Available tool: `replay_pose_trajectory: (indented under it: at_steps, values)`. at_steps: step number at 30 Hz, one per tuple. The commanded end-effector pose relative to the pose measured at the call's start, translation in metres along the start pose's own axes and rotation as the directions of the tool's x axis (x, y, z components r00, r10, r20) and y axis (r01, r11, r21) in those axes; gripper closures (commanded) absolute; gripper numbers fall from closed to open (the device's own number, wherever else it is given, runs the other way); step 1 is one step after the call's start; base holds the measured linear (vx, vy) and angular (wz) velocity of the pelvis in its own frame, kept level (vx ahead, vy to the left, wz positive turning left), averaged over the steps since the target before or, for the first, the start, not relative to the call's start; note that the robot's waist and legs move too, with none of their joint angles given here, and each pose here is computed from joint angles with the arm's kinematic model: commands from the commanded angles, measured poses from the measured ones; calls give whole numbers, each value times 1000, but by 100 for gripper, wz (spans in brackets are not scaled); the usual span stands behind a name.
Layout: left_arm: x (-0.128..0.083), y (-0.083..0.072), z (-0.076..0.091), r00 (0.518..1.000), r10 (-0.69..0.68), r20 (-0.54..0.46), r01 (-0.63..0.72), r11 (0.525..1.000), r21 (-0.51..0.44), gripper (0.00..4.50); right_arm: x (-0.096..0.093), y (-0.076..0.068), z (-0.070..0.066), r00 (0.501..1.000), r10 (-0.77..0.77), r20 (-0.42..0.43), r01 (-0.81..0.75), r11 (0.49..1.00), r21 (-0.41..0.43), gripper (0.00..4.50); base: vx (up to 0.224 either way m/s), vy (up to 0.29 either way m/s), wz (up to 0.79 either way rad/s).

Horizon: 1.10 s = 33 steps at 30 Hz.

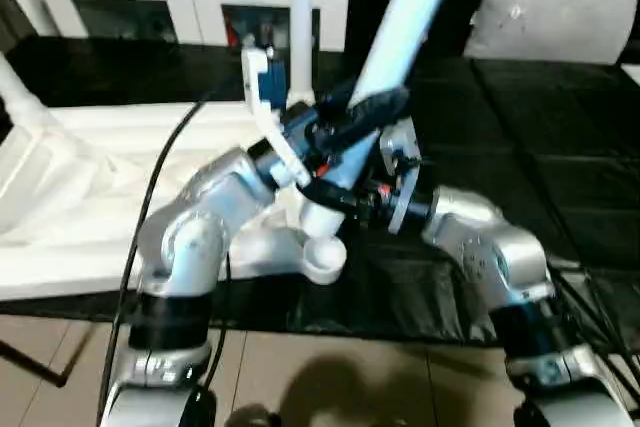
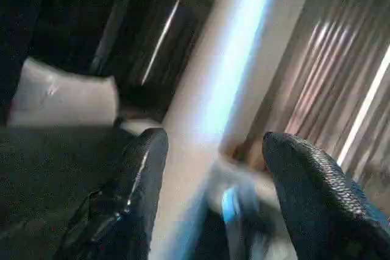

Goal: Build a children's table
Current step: Pick table leg

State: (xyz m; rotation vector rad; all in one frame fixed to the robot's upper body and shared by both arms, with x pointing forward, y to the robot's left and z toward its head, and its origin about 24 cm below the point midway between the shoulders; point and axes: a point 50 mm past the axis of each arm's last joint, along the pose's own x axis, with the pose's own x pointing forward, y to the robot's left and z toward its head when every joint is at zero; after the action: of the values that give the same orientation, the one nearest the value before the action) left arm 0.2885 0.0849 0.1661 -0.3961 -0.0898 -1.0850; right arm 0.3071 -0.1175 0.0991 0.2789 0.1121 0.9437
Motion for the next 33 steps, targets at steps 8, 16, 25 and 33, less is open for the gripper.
replay_pose_trajectory:
  at_steps: [8,16,25,33]
  values:
    - [-41,27,-13,960,236,-153,-199,954,222,165,-26,5,6,982,-182,50,186,978,-98,260,0,0,0]
    - [-84,45,-31,877,222,-426,-58,929,364,200,-38,5,-4,968,-250,17,250,959,-136,260,0,0,0]
    - [-124,55,-38,675,112,-729,186,931,315,294,-42,0,-6,973,-232,-10,228,960,-160,260,0,0,0]
    - [-126,62,-47,596,58,-801,276,922,271,366,-36,1,-9,969,-243,-46,231,955,-188,260,0,0,0]
